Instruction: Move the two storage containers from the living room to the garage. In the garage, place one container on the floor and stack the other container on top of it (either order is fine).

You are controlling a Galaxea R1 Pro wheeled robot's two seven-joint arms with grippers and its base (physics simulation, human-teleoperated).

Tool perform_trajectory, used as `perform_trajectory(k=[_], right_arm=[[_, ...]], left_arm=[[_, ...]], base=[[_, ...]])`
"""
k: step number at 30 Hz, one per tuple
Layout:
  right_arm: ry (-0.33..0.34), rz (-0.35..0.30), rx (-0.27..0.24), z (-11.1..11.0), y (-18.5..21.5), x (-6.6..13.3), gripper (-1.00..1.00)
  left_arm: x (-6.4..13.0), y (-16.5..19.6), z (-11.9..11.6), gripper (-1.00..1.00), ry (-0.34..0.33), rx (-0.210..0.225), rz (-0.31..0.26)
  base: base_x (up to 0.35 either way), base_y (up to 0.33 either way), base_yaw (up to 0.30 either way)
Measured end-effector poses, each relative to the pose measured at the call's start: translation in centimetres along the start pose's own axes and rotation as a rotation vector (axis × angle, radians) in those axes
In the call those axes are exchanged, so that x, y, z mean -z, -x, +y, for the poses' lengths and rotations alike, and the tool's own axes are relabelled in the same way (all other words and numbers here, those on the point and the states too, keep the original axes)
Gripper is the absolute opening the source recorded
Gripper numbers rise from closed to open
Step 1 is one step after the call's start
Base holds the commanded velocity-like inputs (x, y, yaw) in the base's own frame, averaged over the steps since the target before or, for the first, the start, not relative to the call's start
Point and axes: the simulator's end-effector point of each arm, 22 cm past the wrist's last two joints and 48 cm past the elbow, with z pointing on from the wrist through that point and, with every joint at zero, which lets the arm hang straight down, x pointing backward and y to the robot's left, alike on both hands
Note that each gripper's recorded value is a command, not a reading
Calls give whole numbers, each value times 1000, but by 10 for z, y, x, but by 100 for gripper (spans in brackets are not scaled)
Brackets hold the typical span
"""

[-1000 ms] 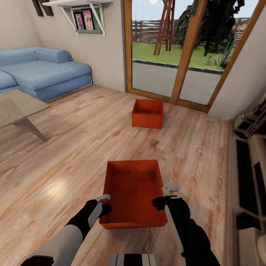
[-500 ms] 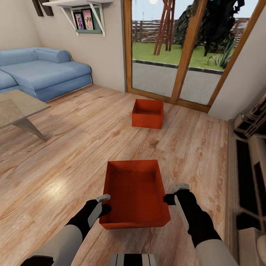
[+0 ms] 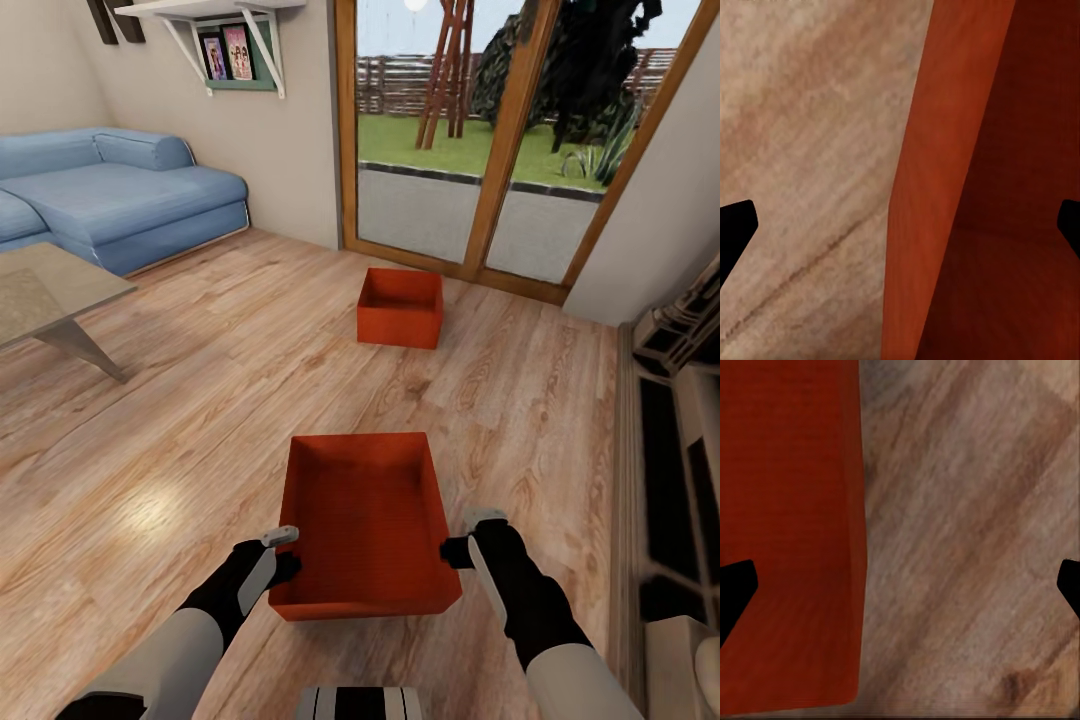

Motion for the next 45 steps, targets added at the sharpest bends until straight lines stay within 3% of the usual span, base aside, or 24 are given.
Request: perform_trajectory(k=[13,17,22,28,38,45], right_arm=[[25,32,7,17,-6,-6,100],[45,-20,0,29,7,-7,100],[51,-40,-1,32,14,-8,100],[52,-25,3,34,11,-13,100],[54,56,18,37,-7,-39,100],[54,58,18,37,-6,-39,100]], left_arm=[[0,0,0,100,-1,0,1],[0,-1,-1,100,-1,0,3],[0,-1,-1,100,-2,0,3],[0,-1,-2,100,-2,0,3],[-17,-18,2,100,8,-2,43],[-17,-17,2,100,8,-2,41]], base=[[0,0,0],[0,0,0],[0,0,0],[0,0,0],[0,0,0],[0,0,0]])
